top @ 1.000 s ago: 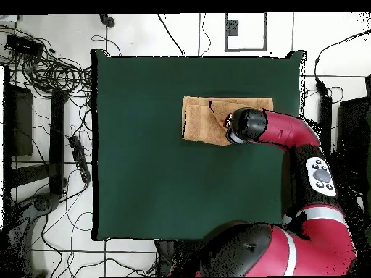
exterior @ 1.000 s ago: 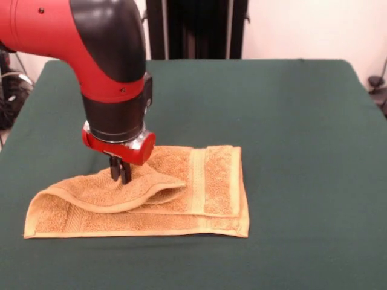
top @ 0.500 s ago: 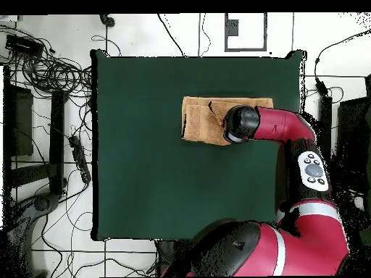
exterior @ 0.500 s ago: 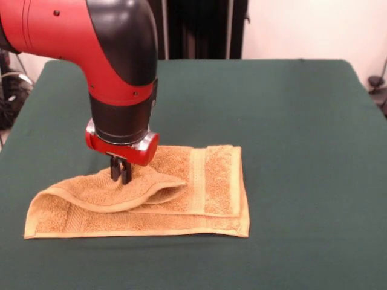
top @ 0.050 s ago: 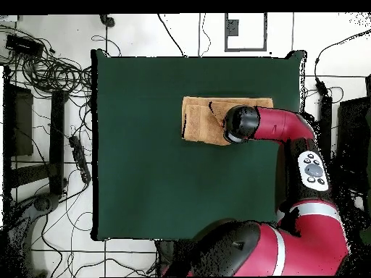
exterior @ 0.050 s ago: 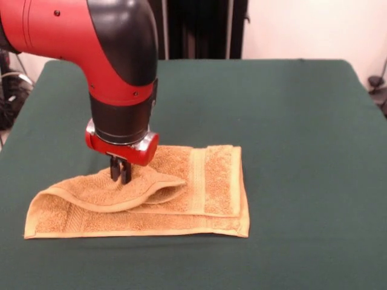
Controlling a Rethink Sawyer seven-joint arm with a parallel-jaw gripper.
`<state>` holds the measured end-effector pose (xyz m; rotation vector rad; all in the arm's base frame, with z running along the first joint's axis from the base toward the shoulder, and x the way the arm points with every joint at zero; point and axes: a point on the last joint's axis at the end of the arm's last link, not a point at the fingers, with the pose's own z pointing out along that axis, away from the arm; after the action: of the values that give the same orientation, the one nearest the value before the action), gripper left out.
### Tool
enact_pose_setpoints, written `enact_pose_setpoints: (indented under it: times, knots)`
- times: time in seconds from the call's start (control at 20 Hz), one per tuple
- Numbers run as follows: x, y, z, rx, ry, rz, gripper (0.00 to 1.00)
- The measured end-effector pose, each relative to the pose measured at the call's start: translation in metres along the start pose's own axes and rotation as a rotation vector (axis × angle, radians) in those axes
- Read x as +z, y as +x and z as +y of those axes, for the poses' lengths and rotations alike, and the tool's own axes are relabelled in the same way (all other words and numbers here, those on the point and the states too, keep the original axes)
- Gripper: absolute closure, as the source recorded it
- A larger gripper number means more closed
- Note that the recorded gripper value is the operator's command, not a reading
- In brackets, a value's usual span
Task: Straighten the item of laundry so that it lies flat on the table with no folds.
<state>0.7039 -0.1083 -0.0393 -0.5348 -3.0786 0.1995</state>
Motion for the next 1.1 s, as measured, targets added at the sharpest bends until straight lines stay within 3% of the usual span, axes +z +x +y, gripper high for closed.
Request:
enact_pose_setpoints:
  times: [0.2, 0.6, 1.1]
  knots:
    - [-0.003, 0.0, 0.001, -0.003, 0.003, 0.001, 1.0]
    - [-0.049, -0.001, 0.0, -0.014, 0.013, -0.021, 1.0]
    - [-0.197, -0.026, -0.003, 0.019, 0.013, -0.131, 1.0]
